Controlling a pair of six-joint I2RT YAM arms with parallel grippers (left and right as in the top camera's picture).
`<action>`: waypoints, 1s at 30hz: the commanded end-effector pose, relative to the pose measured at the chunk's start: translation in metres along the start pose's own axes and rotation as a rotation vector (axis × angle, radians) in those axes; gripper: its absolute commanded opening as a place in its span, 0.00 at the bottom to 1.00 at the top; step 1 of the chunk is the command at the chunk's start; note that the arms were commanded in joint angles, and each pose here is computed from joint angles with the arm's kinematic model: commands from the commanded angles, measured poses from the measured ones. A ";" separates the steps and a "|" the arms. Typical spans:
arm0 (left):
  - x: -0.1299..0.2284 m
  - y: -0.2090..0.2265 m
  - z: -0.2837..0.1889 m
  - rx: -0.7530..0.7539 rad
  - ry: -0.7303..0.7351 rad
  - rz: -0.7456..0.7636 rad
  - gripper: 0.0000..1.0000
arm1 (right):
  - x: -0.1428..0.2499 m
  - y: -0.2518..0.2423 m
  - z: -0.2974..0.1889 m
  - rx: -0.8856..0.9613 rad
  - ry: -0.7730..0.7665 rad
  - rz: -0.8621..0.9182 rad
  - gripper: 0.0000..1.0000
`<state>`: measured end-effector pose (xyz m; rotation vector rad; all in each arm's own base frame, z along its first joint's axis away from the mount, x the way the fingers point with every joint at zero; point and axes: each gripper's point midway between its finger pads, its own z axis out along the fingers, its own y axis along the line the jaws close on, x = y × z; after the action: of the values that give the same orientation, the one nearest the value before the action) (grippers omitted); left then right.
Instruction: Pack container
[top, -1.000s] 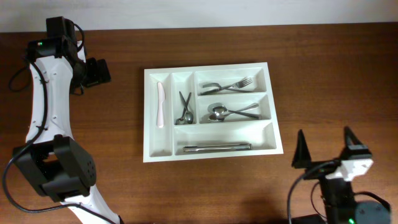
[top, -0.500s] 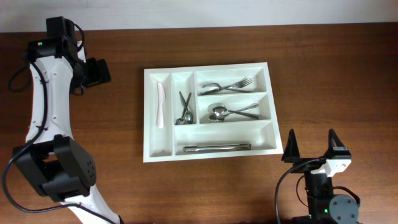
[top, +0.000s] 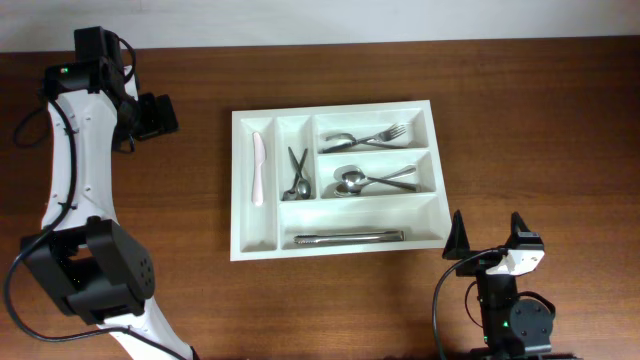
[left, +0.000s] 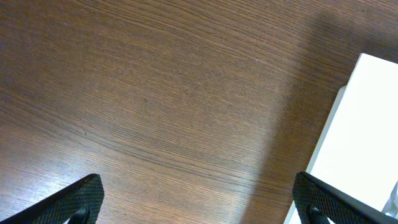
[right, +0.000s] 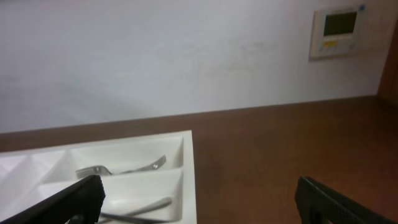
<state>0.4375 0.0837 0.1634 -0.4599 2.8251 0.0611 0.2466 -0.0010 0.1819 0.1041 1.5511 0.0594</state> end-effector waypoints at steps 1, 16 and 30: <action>-0.007 0.001 -0.018 0.003 -0.050 -0.002 0.99 | 0.003 -0.001 0.000 0.001 -0.001 -0.015 0.99; -0.007 0.001 -0.018 0.003 -0.050 -0.001 0.99 | 0.021 -0.004 -0.001 0.012 0.074 -0.023 0.99; -0.007 0.001 -0.018 0.003 -0.050 -0.001 0.99 | 0.025 -0.004 -0.001 0.013 0.089 -0.025 0.99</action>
<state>0.4375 0.0838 0.1634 -0.4605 2.8250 0.0612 0.2464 -0.0011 0.1595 0.0968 1.6382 0.0438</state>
